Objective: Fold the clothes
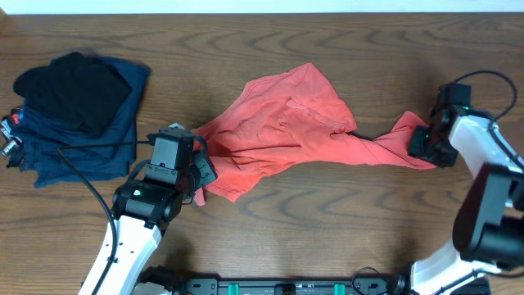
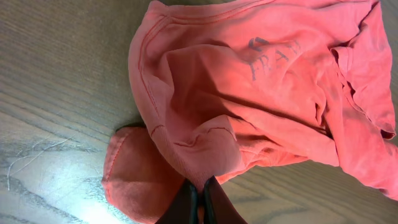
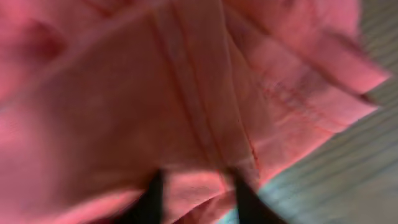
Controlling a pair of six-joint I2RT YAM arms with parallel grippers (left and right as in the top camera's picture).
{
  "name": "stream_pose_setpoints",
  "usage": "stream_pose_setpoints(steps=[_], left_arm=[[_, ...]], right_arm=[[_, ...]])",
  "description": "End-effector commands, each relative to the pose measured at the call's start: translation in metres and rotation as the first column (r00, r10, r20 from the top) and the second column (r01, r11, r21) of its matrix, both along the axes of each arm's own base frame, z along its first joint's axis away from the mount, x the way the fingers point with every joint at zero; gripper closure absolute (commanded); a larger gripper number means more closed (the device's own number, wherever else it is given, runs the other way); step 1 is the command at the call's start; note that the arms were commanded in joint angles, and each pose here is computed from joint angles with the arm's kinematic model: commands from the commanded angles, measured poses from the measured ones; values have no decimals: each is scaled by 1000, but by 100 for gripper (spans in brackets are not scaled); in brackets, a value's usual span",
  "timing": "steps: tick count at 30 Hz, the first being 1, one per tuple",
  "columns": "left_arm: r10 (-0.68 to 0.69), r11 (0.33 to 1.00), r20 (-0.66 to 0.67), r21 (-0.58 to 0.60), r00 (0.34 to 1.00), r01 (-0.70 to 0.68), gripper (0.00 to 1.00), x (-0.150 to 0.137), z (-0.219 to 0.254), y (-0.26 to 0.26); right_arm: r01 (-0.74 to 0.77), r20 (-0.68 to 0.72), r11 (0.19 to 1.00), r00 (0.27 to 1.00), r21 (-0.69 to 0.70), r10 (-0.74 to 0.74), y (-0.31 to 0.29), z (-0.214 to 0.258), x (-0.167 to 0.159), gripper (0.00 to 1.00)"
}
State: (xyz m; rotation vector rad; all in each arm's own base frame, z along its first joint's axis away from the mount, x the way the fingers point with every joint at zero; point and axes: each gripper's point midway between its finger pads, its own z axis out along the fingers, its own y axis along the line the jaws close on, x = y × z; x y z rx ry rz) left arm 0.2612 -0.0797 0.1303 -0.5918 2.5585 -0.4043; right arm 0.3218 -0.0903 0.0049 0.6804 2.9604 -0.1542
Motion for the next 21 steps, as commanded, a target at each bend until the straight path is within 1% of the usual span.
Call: stream_pose_setpoints(steps=[1,3,5,7,8,9,10,11,13,14,15,16,17,19,21], left_arm=[[-2,1000,3,18,1000,2,94,1,0,3],[-1,1000,3,18,1000,1,94,1,0,3],[-2,1000,3,18,1000,2,94,1,0,3],[-1,1000,3,18,1000,1,94,1,0,3],[-2,1000,3,18,1000,2,94,1,0,3],[-2,1000,3,18,1000,2,94,1,0,3],[-2,1000,3,18,1000,2,94,1,0,3],[-2,1000,3,18,1000,2,94,1,0,3],[-2,1000,3,18,1000,2,94,1,0,3],[-2,1000,3,18,1000,2,94,1,0,3],[-2,1000,3,18,1000,2,94,1,0,3],[-2,1000,3,18,1000,2,94,1,0,3],[-2,1000,3,18,1000,2,94,1,0,3],[-2,1000,3,18,1000,2,94,1,0,3],[-2,1000,3,18,1000,2,94,1,0,3]], right_arm=[[18,-39,1000,999,6,-18,0,-8,-6,99],[-5,-66,997,998,76,10,13,-2,-14,99],[4,-111,985,994,175,16,31,17,-28,99],[3,-107,960,994,280,28,49,47,-33,99],[-39,-57,940,996,338,62,58,69,-28,99],[-75,-8,931,996,358,84,62,83,-21,99],[-134,88,923,990,360,110,63,108,-7,99],[-150,128,926,985,347,111,60,119,0,99],[-172,277,949,956,263,97,42,156,31,99],[-174,356,962,930,211,90,31,172,50,99],[-175,393,967,915,184,91,25,179,59,99],[-181,433,970,896,163,95,22,187,68,95],[-192,454,968,885,160,101,23,190,73,86],[-222,436,959,891,178,125,33,184,70,76],[-285,383,939,903,194,195,50,170,59,67]])
